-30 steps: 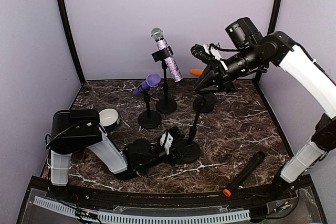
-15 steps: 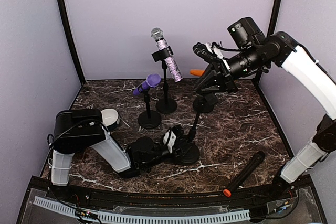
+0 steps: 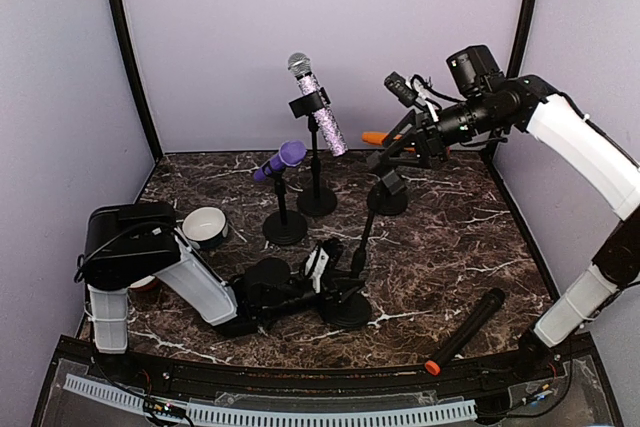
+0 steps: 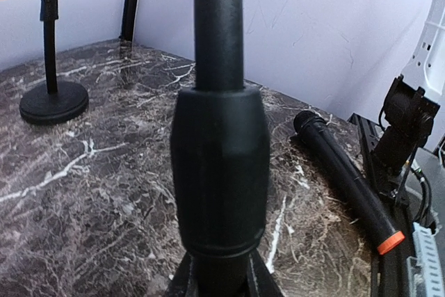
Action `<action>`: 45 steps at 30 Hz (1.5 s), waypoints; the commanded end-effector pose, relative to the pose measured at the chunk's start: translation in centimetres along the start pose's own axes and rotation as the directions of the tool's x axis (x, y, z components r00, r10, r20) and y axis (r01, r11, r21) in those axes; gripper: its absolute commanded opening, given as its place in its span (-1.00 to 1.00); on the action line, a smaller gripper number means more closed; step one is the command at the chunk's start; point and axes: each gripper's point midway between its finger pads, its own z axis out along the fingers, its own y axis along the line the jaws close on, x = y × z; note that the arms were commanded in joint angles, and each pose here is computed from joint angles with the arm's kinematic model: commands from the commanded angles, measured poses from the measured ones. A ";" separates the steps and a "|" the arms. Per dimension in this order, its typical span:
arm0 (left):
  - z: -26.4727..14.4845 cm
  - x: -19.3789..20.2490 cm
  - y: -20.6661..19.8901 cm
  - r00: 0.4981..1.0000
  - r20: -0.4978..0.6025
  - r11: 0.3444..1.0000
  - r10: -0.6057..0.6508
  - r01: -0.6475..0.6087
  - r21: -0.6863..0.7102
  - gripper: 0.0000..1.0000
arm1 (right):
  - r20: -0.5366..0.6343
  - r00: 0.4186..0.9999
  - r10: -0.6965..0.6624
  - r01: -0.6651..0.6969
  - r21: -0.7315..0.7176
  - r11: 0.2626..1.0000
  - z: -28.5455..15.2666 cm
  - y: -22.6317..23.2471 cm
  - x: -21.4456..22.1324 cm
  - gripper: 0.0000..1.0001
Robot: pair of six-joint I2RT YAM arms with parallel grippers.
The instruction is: Attach the microphones to the stand
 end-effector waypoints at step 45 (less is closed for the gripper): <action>4.1 -10.0 -0.4 0.835 -0.030 0.825 -0.550 0.548 0.134 -1.00 | 0.068 0.963 0.261 -0.212 -0.407 0.888 0.3 9.6 8.4 0.85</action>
